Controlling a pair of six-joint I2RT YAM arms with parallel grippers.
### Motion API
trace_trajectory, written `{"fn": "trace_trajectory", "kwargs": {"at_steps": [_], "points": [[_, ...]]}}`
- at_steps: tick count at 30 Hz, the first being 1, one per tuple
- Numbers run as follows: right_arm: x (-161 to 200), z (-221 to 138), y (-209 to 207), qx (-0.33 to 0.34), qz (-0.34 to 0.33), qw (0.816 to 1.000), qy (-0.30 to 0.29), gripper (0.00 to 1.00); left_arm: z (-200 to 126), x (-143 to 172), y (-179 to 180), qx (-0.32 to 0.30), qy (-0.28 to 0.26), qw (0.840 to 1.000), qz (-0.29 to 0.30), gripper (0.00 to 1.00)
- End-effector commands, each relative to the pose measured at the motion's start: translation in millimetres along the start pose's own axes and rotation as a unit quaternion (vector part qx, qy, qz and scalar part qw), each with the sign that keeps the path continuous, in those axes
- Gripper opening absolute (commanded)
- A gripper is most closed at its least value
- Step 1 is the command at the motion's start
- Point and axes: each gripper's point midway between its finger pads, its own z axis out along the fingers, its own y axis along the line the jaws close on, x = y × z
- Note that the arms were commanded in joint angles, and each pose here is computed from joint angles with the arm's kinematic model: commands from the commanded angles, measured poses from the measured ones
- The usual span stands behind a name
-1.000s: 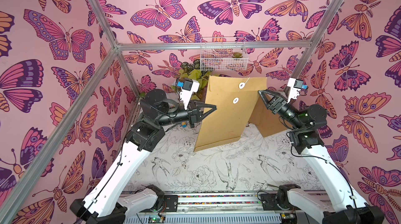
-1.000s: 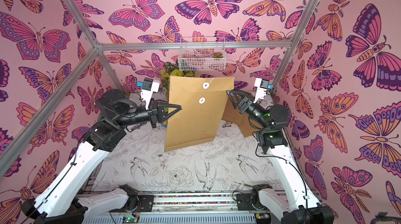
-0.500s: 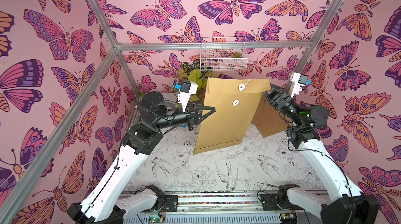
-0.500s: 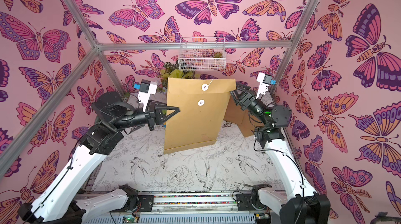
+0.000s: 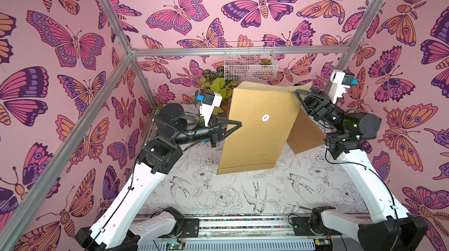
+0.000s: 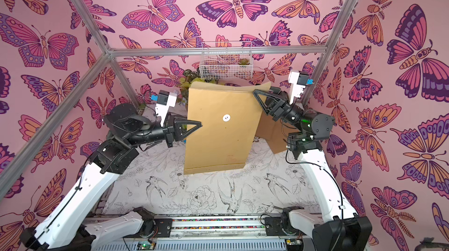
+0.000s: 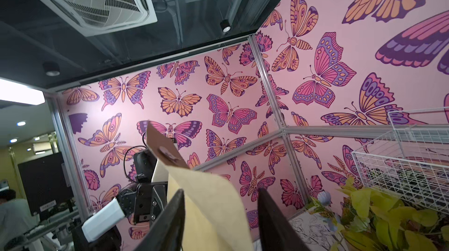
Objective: Open the file bag
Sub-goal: Place the file bag at the center of the board.
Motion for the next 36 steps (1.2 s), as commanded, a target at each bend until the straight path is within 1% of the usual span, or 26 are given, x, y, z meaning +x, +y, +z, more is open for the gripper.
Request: {"fn": "trace_trajectory", "kwargs": {"at_steps": [1, 5, 9, 12, 18, 21, 23, 31, 36], "points": [[6.3, 5.6, 18.3, -0.045, -0.013, 0.998, 0.049, 0.38, -2.4, -0.4, -9.2, 0.014, 0.001, 1.0, 0.011, 0.01], [13.0, 7.0, 24.3, -0.064, -0.013, 0.994, 0.085, 0.34, -2.1, 0.6, -8.2, 0.013, 0.002, 1.0, 0.011, 0.01], [16.7, 8.0, 23.9, -0.062, -0.018, 0.992, 0.108, 0.26, -1.1, 0.0, -7.4, 0.012, 0.002, 1.0, 0.012, 0.01], [19.9, 7.2, 24.0, -0.057, -0.023, 0.991, 0.12, 0.23, -1.4, 0.9, -6.8, 0.01, 0.003, 1.0, 0.013, 0.01], [24.6, 4.2, 19.7, -0.039, -0.034, 0.99, 0.133, 0.23, -3.9, 2.7, -3.6, -0.006, 0.006, 1.0, 0.017, 0.01], [23.4, 0.8, 15.5, -0.027, -0.037, 0.99, 0.134, 0.3, -4.7, 3.9, -2.2, -0.011, 0.008, 1.0, 0.017, 0.01], [22.4, -1.3, 14.1, -0.022, -0.04, 0.99, 0.133, 0.31, -4.9, 4.9, -1.7, -0.013, 0.009, 1.0, 0.017, 0.01], [20.7, -6.5, 7.4, -0.004, -0.045, 0.991, 0.127, 0.3, -4.8, 6.2, 0.3, -0.018, 0.01, 1.0, 0.019, 0.01], [21.5, -8.1, 6.0, 0.0, -0.045, 0.991, 0.126, 0.26, -5.1, 8.0, 1.8, -0.022, 0.013, 1.0, 0.019, 0.01]]}}
